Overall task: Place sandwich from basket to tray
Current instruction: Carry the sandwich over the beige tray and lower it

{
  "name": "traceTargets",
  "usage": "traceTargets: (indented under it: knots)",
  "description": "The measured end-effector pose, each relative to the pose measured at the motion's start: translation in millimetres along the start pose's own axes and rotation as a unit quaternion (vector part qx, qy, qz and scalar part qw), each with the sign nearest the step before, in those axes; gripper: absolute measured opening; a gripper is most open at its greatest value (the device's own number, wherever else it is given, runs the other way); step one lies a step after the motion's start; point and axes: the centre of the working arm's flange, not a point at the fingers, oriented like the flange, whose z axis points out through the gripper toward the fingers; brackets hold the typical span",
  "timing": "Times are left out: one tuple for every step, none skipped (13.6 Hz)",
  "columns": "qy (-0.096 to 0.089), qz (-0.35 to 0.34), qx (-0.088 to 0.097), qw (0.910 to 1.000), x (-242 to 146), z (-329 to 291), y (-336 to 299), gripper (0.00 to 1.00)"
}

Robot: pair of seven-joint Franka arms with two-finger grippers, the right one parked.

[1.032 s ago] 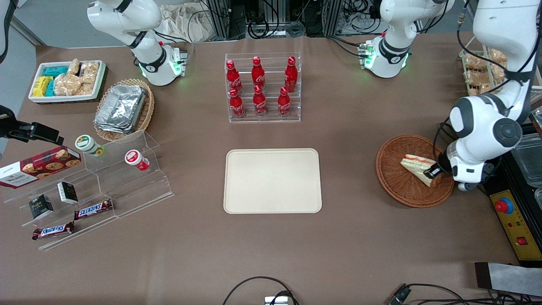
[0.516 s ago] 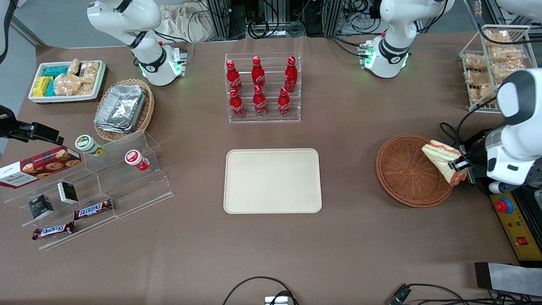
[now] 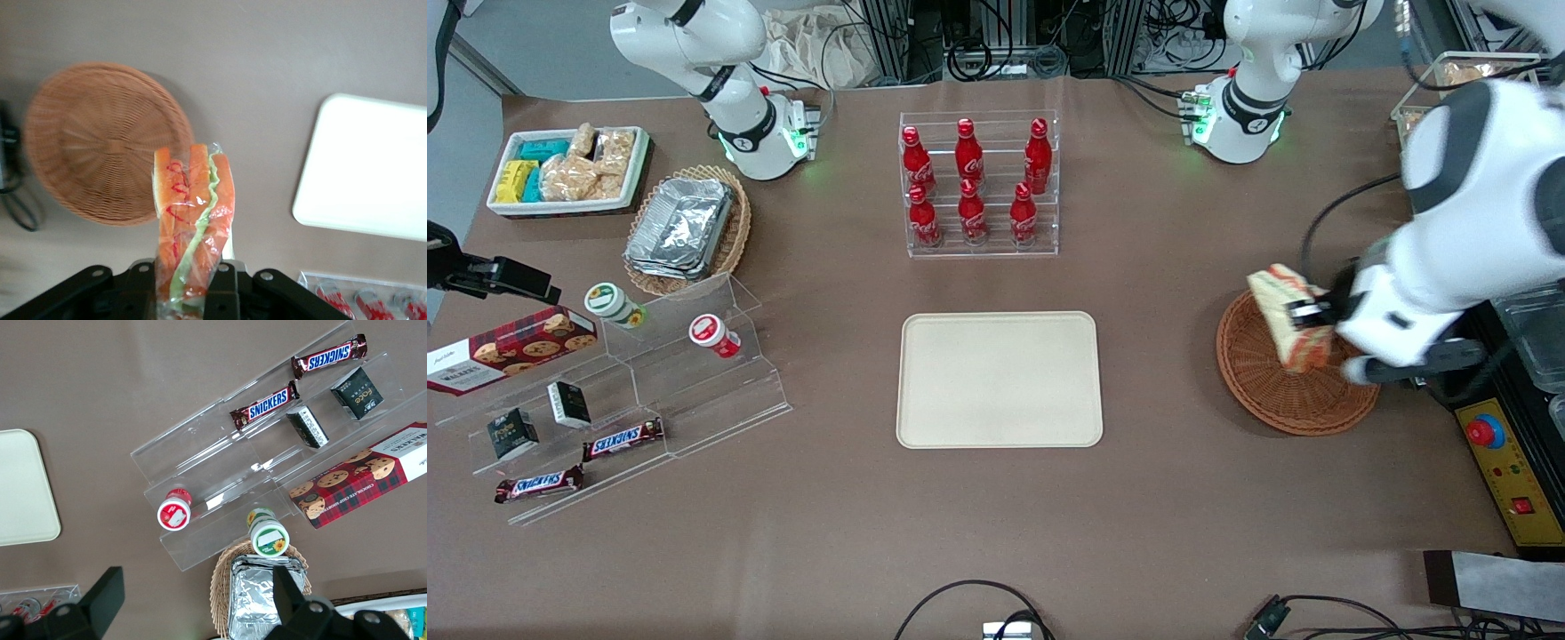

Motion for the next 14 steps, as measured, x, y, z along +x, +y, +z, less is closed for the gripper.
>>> traceTargets:
  knots:
    - [-0.007,0.018,0.002,0.9998,0,19,28,0.20]
    - [-0.008,0.035,-0.001,0.9994,3,40,54,0.20]
    - [-0.007,0.050,-0.006,0.9987,8,64,78,0.20]
    - [-0.006,0.064,-0.012,0.9978,13,91,101,0.20]
    - [-0.007,0.076,-0.020,0.9969,19,122,123,0.20]
    - [-0.009,0.083,-0.025,0.9962,23,149,138,0.20]
    - [-0.012,0.090,-0.029,0.9954,25,175,153,0.20]
    - [-0.011,0.093,-0.035,0.9950,25,198,168,0.20]
    - [-0.008,0.093,-0.039,0.9949,24,217,182,0.20]
    - [-0.004,0.092,-0.036,0.9951,21,235,194,0.20]
    - [-0.001,0.087,-0.028,0.9959,17,252,204,0.20]
    - [0.004,0.081,-0.016,0.9966,13,268,213,0.20]
    - [0.009,0.077,-0.005,0.9970,10,283,221,0.20]
    - [0.017,0.075,0.003,0.9971,6,294,228,0.20]
